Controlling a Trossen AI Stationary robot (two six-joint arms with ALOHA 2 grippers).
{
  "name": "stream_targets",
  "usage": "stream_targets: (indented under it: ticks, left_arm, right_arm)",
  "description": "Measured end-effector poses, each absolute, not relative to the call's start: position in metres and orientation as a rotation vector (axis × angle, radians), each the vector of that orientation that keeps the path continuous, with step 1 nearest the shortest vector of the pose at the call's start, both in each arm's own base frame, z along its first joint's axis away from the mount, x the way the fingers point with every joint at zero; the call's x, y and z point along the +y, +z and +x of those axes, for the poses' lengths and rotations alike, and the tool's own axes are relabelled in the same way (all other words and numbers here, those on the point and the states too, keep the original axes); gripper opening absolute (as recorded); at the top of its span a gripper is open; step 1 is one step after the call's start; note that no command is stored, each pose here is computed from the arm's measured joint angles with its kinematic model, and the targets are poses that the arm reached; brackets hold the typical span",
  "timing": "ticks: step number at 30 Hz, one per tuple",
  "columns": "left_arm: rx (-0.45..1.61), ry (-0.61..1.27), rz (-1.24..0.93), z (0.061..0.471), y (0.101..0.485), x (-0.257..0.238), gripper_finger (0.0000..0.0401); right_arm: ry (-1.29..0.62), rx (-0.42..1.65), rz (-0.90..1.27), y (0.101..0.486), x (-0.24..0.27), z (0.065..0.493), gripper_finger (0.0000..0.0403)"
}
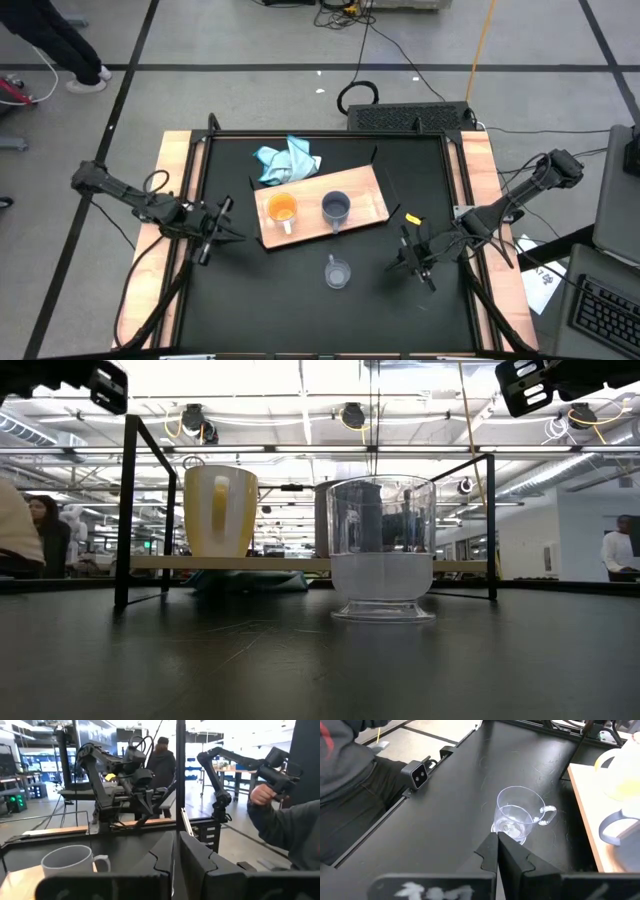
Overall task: Stack small to large cups/mugs on shelf
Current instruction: Put the transparent mug on the shelf
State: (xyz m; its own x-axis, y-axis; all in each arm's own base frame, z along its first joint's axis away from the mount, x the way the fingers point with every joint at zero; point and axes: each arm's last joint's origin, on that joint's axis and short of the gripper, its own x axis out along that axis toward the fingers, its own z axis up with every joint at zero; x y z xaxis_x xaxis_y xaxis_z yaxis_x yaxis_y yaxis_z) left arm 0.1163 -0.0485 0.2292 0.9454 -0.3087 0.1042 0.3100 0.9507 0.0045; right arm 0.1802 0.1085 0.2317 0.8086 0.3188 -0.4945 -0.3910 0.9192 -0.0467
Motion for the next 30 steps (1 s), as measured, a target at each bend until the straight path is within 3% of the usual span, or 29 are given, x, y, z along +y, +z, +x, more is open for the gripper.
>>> stream_targets:
  ticks: [19, 30]
  left_arm:
    - [0.15, -0.369, -0.01, 0.212, 0.28, -0.109, 0.0033]
    - [0.358, -0.384, -0.014, 0.276, 0.283, -0.143, 0.0033]
  right_arm:
    - [0.411, 0.496, -0.148, 0.232, 0.114, 0.177, 0.0]
    - [0.445, 0.463, -0.161, 0.234, 0.128, 0.168, 0.0]
